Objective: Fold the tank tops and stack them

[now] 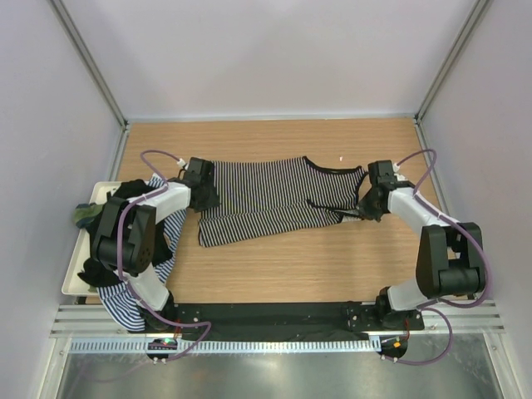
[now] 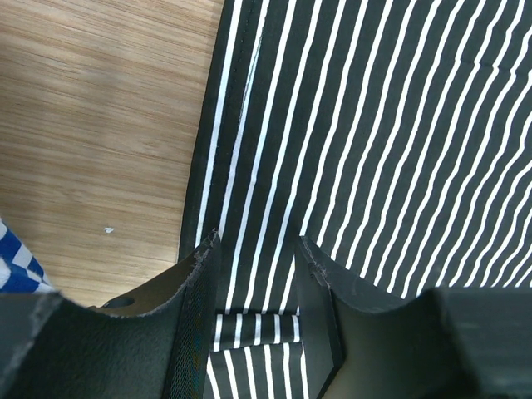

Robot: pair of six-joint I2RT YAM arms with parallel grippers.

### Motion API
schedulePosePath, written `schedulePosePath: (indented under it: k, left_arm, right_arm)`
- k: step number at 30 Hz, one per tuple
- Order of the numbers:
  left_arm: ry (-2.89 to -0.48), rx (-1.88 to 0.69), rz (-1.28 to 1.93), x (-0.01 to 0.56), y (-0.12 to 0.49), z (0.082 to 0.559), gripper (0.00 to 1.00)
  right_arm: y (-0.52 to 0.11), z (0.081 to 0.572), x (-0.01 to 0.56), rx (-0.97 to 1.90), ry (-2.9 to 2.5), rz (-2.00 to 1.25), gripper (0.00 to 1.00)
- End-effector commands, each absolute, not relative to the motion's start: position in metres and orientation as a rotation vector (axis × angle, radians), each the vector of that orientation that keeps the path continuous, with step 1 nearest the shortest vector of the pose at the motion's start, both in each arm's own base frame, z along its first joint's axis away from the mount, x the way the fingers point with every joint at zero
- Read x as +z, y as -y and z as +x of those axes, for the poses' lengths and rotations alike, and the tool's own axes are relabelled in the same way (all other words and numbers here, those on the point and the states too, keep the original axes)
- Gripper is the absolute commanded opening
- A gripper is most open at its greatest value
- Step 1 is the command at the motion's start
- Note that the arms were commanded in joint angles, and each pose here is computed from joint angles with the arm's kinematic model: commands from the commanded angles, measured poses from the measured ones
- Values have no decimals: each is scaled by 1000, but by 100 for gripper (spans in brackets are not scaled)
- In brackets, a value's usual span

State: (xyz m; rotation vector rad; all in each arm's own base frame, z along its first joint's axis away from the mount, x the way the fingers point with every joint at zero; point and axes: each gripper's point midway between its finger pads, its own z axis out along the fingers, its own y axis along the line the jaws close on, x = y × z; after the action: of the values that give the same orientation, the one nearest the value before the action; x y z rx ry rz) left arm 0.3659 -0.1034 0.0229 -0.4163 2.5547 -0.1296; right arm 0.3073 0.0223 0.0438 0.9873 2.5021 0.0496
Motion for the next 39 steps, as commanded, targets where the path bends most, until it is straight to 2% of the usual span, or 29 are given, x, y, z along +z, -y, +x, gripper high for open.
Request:
schedulePosePath:
  k: [1, 5, 9, 11, 14, 21, 24, 25, 28, 30, 31, 33, 34, 35, 39]
  left_arm:
    - [-2529, -90, -386, 32, 100, 375, 43]
    - [-2549, -70, -378, 27, 99, 376, 43]
    - [-2572, -67, -374, 21, 100, 376, 42]
    - [-2570, -64, -373, 21, 100, 376, 42]
    - [-2566, -57, -375, 22, 99, 376, 42]
    - [-2549, -84, -371, 28, 101, 376, 42]
    - [-2534, -95, -370, 32, 102, 377, 42]
    - [-2527, -99, -368, 34, 102, 377, 42]
    - [-2524, -93, -370, 34, 101, 377, 42]
    - [-2523, -94, -370, 34, 101, 377, 41]
    - [-2521, -95, -370, 35, 101, 377, 41]
    - [-2519, -92, -371, 36, 100, 377, 41]
    - [-2518, -90, -369, 36, 100, 377, 41]
    - [-2516, -89, -370, 36, 99, 377, 41]
    - [-2513, -89, -370, 37, 100, 376, 41]
  right_arm:
    - [-5, 331, 64, 43, -2405, 1030, 3]
    - [11, 342, 65, 62, -2379, 1106, 5]
    - [15, 353, 49, 95, -2413, 1148, 14]
    - [18, 360, 44, 117, -2390, 1180, 16]
    - [20, 367, 37, 123, -2371, 1209, 27]
    - [19, 376, 54, 157, -2330, 1148, 27]
    - [24, 375, 67, 129, -2305, 1135, 21]
    - [29, 375, 73, 105, -2280, 1146, 16]
    - [32, 374, 81, 85, -2269, 1163, 16]
    - [32, 374, 86, 73, -2270, 1175, 21]
    - [33, 374, 87, 68, -2262, 1198, 29]
    - [35, 375, 90, 51, -2252, 1209, 34]
    - [36, 377, 92, 47, -2237, 1221, 45]
    - [36, 379, 93, 48, -2223, 1228, 49]
    - [37, 392, 99, 69, -2172, 1237, 54]
